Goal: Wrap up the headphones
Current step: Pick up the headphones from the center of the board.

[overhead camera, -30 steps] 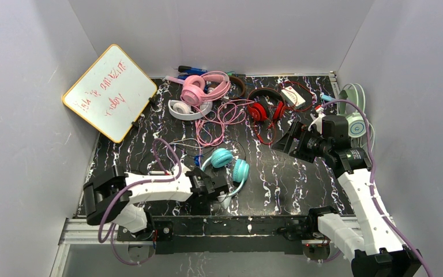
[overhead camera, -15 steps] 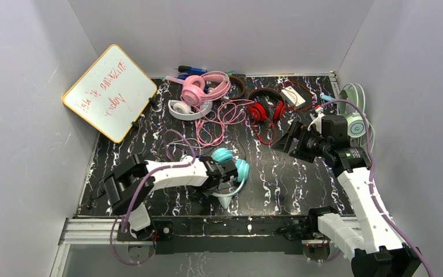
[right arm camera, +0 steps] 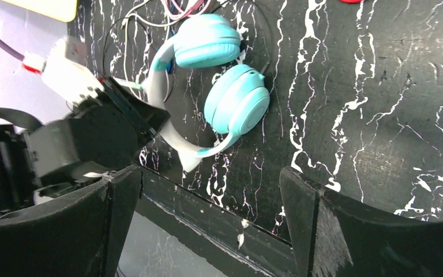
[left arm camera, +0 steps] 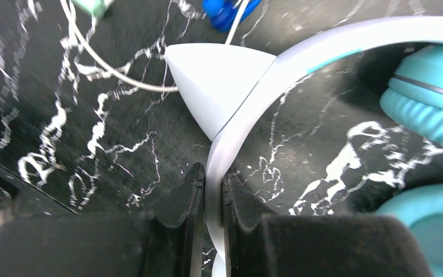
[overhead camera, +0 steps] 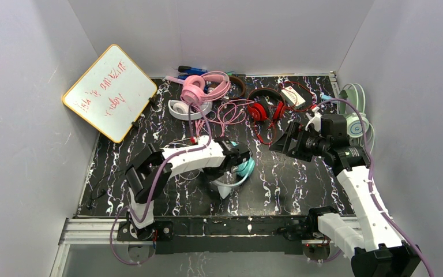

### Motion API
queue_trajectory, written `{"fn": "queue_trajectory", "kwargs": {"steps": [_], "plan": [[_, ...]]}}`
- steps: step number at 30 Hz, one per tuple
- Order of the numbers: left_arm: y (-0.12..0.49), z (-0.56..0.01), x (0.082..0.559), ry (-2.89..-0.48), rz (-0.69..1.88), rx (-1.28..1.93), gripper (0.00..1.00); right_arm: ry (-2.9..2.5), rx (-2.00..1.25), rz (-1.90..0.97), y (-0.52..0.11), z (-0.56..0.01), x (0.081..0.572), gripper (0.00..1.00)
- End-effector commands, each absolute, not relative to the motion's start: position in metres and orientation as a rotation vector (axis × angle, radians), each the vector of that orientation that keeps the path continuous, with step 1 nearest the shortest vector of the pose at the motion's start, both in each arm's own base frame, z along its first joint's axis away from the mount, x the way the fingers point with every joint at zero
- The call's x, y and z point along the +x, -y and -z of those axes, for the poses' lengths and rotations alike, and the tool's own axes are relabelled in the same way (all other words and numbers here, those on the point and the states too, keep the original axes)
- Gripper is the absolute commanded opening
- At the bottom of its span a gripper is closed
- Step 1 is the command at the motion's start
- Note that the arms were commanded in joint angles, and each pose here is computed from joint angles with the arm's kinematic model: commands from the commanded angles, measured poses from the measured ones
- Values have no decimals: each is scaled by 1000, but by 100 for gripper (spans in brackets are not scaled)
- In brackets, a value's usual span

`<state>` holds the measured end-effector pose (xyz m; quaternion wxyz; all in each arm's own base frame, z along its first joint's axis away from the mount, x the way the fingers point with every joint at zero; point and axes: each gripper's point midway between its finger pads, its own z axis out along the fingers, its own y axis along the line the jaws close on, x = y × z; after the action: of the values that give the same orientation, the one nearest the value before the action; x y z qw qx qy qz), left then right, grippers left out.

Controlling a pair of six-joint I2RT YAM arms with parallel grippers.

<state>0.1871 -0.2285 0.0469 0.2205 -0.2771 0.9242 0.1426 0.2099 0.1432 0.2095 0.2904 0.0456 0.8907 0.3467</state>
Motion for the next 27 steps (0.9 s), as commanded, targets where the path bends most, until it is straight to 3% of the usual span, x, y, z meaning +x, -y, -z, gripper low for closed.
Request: {"fn": "queue_trajectory", "kwargs": {"steps": [1, 5, 15, 18, 22, 27], "plan": [[190, -106, 208, -2461, -621, -370, 0, -2308, -17, -1002, -157, -224, 216, 98], [185, -138, 217, -2424, -580, -220, 0, -2304, -79, -1031, -169, -221, 221, 98], [199, -184, 213, -2393, -113, 120, 0, -2365, -276, -989, -217, -203, 218, 93], [190, -214, 209, -2365, -80, 129, 0, -2267, -336, -1054, -225, -224, 216, 90], [176, -248, 204, -2358, -102, 176, 0, -2048, -387, -1104, -227, -263, 213, 98], [178, -264, 199, -2352, -50, 265, 0, -2010, -471, -1176, -238, -274, 210, 99]]}}
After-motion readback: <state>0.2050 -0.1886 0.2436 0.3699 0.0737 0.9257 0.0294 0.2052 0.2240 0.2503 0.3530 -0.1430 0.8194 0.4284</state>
